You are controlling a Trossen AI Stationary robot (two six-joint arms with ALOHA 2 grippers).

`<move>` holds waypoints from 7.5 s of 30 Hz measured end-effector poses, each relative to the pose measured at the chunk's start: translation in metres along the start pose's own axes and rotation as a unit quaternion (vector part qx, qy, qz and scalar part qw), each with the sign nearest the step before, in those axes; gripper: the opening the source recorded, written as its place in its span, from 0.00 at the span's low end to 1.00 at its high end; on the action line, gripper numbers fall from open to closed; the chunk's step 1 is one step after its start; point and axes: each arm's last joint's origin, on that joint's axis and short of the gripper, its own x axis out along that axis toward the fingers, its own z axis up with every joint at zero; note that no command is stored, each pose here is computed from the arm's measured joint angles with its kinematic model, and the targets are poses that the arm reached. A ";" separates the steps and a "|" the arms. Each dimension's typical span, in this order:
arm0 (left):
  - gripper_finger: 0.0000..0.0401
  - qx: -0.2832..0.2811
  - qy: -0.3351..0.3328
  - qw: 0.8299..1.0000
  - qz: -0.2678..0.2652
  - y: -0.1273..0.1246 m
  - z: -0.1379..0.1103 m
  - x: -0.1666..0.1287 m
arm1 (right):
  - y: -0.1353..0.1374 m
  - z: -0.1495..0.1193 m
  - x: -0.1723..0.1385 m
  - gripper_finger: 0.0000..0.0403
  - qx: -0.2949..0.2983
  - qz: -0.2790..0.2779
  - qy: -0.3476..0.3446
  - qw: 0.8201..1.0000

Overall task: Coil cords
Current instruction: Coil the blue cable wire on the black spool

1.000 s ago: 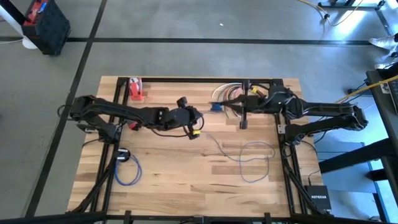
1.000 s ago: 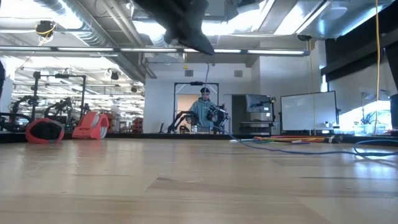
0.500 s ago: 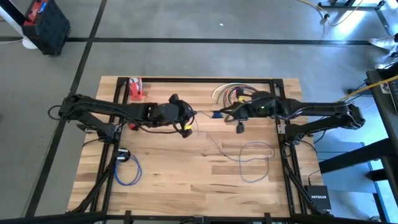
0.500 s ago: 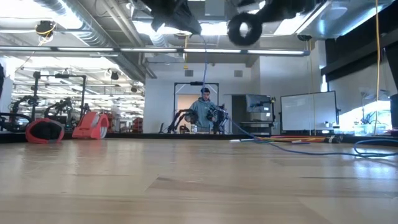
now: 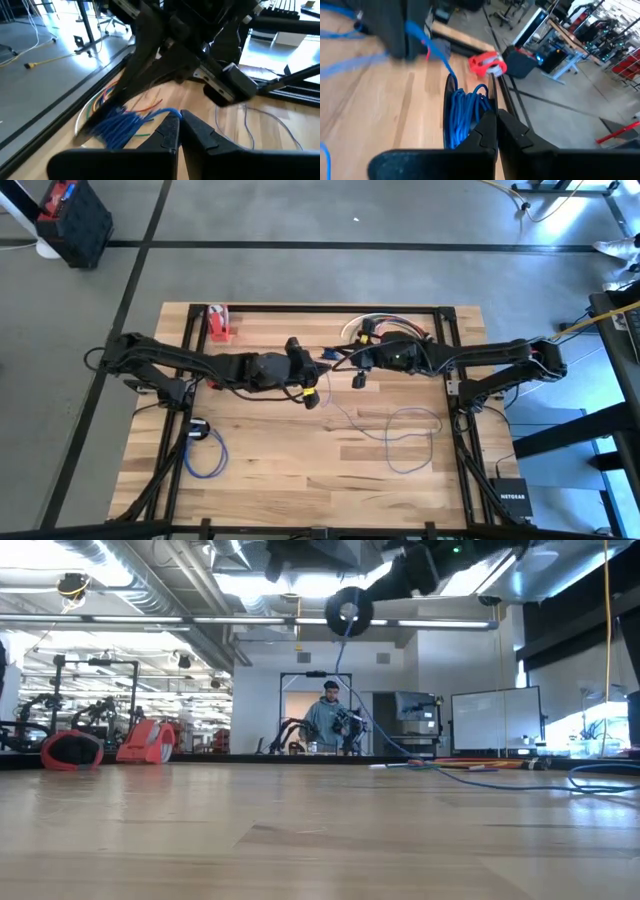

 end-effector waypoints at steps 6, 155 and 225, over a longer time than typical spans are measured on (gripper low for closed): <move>0.01 0.009 -0.030 1.000 -0.003 -0.008 -0.006 0.019 | 0.001 0.007 0.006 0.01 0.035 0.019 -0.057 0.998; 0.01 0.019 -0.087 0.996 0.025 0.003 0.023 -0.009 | -0.087 0.152 -0.068 0.01 0.095 -0.031 -0.259 0.961; 0.01 -0.043 -0.031 0.993 0.110 0.043 0.027 -0.027 | -0.021 0.085 0.039 0.01 -0.046 -0.081 -0.017 0.995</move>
